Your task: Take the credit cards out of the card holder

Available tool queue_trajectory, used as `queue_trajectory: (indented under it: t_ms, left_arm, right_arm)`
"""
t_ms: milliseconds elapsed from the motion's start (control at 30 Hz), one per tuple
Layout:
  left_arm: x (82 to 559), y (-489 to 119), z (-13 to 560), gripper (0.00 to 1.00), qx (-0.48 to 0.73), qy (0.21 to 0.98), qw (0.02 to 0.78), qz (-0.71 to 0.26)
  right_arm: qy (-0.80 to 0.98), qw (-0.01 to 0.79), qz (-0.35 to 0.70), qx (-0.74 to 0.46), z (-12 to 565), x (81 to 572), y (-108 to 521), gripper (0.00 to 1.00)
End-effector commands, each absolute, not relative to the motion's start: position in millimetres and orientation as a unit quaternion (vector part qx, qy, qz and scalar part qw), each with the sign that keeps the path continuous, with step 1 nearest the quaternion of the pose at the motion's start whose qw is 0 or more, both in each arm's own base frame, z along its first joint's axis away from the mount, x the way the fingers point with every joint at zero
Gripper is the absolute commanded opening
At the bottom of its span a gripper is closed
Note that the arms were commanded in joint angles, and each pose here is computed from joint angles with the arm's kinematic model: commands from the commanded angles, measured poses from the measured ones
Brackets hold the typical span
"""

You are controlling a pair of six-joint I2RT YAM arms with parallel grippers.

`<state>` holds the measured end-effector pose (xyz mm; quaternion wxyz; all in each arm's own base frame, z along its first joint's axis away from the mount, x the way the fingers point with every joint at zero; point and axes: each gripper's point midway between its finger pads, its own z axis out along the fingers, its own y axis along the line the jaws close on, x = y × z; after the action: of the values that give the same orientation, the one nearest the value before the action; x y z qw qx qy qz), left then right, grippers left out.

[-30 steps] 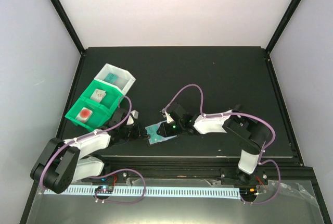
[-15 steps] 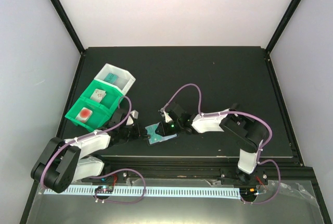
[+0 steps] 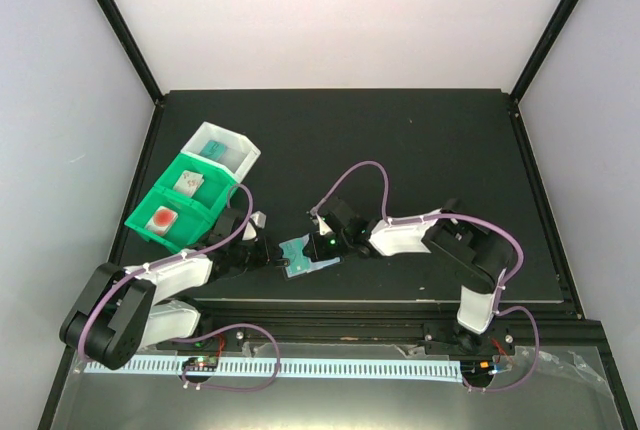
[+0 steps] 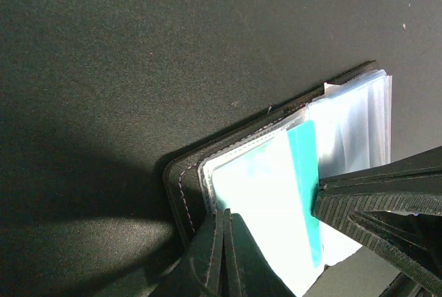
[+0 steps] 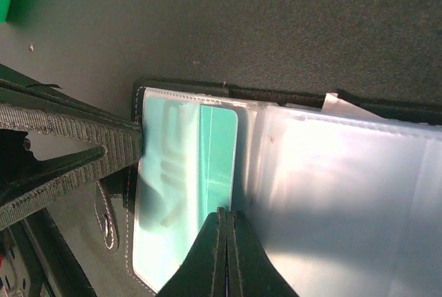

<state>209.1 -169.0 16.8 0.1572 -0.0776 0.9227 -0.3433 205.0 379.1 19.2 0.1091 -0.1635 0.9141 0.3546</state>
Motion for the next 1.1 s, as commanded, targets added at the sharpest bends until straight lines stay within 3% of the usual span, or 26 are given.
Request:
queue_trajectory:
  t_ms: [0,1067]
  left_arm:
    - [203,-166,7,0.03,-0.077,0.928,0.147,-0.333]
    - [206,-167,8,0.04,-0.074,0.929,0.148,-0.331]
  right_arm:
    - [0.916,0.127,0.343,-0.163,20,207,373,0.01]
    - [0.929,0.162,0.310,-0.122,29,215,330,0.01]
